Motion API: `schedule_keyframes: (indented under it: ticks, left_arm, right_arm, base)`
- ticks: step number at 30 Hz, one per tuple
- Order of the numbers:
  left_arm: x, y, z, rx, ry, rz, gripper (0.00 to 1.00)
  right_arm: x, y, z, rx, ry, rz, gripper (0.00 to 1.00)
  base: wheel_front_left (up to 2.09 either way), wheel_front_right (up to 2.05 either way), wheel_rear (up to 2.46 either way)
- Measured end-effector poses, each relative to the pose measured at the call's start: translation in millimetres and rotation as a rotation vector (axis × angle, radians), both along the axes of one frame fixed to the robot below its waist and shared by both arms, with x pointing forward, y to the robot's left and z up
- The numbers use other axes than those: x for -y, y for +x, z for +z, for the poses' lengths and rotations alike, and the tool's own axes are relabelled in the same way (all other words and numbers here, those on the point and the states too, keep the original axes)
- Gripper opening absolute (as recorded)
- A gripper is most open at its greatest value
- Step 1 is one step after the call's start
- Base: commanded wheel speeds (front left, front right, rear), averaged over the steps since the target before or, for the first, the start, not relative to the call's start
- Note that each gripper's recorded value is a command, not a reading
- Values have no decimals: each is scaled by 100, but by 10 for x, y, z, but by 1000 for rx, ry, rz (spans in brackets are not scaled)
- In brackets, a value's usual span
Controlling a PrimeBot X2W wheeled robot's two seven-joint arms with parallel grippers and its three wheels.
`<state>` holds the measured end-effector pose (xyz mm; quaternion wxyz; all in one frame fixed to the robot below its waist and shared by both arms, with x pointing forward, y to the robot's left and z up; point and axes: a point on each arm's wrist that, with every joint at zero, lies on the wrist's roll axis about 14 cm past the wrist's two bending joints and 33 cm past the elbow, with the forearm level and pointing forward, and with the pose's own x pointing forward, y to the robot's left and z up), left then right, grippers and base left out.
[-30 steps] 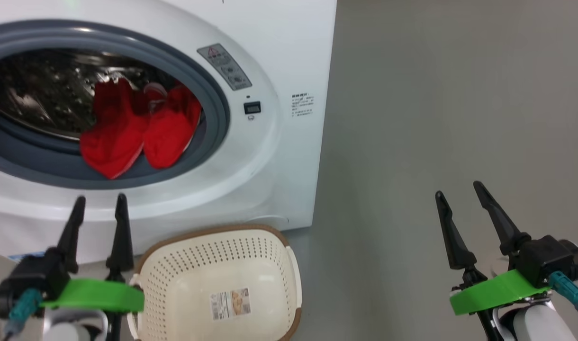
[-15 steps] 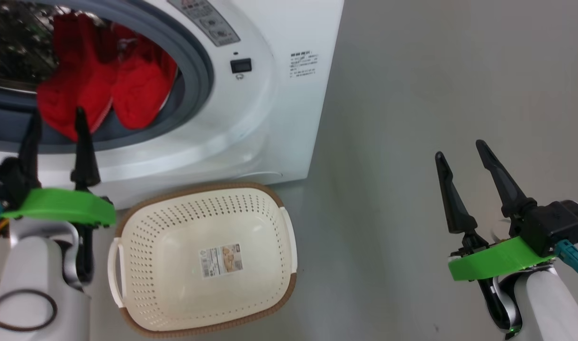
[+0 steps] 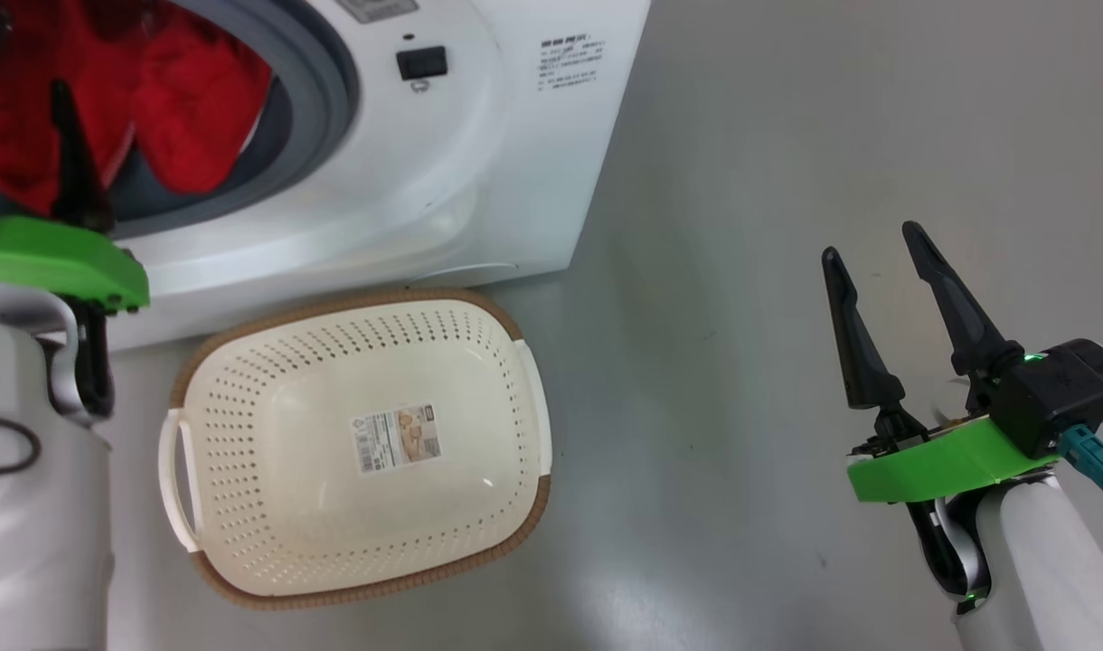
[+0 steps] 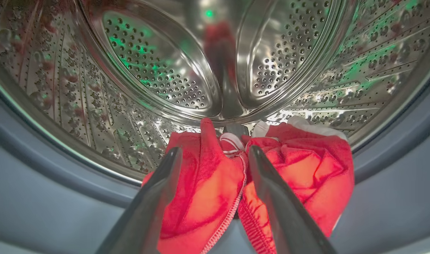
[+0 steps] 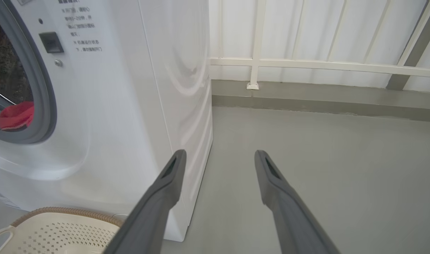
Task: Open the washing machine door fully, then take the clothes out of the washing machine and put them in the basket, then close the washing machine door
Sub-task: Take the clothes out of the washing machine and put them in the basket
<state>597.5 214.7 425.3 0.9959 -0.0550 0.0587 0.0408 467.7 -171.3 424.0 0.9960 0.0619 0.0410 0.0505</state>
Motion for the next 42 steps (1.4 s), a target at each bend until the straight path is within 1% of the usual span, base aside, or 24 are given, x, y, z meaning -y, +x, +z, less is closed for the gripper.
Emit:
schedule_keyframes:
  ticks: [10, 16, 21, 26, 29, 30, 31, 32, 37, 42]
  left_arm:
    - [15, 262, -415, -190, 42, -27, 100]
    - [-35, 270, -697, -342, 97, -36, 100]
    - [-24, 216, -894, -450, 104, -48, 100]
    - [-55, 208, -969, -503, 128, -56, 100]
    - [-66, 234, -971, -504, 137, -55, 100]
    - [-66, 234, -971, -504, 137, -55, 84]
    - [-72, 243, -971, -504, 141, -52, 34]
    - [-67, 254, -967, -502, 143, -54, 0]
    - [-69, 272, -955, -492, 143, -51, 0]
    - [-72, 310, -886, -430, 109, -39, 0]
  right_arm:
    - [36, 80, -198, -37, -5, -9, 100]
    - [29, 69, -295, -62, -5, -8, 100]
    - [-3, 90, -312, -65, 4, -5, 100]
    - [9, 74, -316, -69, 5, -11, 100]
    - [33, 61, -317, -72, 9, -20, 100]
    - [33, 61, -317, -72, 9, -20, 100]
    - [40, 58, -318, -72, 8, -22, 100]
    - [46, 56, -321, -73, 9, -24, 100]
    - [48, 57, -333, -76, 11, -26, 100]
    - [29, 66, -369, -83, 15, -23, 100]
  base:
    - [0, 0, 0]
    - [0, 0, 0]
    - [0, 0, 0]
    - [0, 0, 0]
    - [0, 0, 0]
    - [0, 0, 0]
    - [0, 0, 0]
    - [0, 0, 0]
    - [0, 0, 0]
    - [0, 0, 0]
